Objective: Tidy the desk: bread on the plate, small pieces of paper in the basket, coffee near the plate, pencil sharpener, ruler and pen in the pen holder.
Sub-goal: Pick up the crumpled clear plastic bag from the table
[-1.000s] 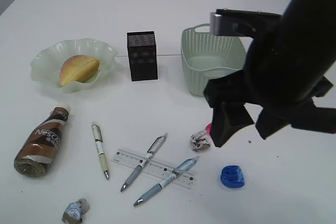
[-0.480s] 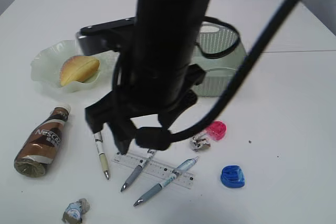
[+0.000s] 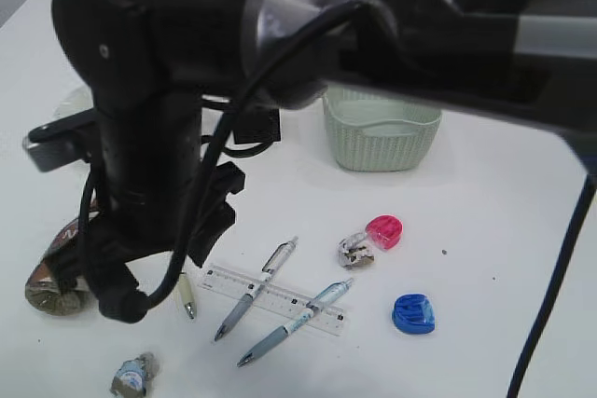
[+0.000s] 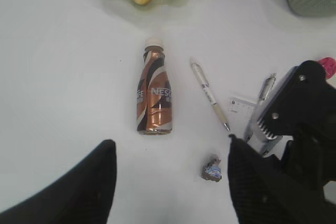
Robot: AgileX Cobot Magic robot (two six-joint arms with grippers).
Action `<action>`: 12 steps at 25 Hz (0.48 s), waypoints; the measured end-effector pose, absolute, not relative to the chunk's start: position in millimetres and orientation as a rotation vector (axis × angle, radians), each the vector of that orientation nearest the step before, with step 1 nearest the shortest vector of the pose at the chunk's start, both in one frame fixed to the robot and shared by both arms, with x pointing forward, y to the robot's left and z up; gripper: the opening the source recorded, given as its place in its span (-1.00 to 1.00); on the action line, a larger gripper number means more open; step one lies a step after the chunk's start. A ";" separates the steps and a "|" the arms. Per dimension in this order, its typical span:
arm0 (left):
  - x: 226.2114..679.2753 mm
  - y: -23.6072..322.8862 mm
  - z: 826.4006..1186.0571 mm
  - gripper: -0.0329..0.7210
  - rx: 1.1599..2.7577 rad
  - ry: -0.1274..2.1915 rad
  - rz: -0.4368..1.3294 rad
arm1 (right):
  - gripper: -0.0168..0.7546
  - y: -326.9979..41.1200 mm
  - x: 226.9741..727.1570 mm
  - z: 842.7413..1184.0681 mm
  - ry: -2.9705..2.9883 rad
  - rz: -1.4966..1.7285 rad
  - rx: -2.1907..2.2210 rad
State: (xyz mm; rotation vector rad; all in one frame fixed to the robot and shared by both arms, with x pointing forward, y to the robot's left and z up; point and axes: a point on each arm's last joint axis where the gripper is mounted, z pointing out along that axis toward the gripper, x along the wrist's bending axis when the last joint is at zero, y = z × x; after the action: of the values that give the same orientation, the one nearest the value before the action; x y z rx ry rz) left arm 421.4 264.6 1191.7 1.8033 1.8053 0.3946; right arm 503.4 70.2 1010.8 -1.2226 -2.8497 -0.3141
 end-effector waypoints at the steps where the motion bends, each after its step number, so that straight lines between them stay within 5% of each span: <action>1: 421.4 264.7 1191.7 0.38 1.804 1.805 0.395 | 0.50 74.7 501.8 1006.2 -2.855 -0.306 -1.207; 12: 421.6 266.0 1191.6 0.38 1.808 1.810 0.412 | 0.50 100.7 482.8 945.4 -2.861 -0.117 -1.107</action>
State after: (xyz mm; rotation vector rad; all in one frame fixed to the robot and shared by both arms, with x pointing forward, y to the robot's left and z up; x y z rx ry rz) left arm 421.6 266.0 1191.6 1.8079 1.8099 0.4124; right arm 482.8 100.7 945.4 -1.1069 -2.8609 -0.1173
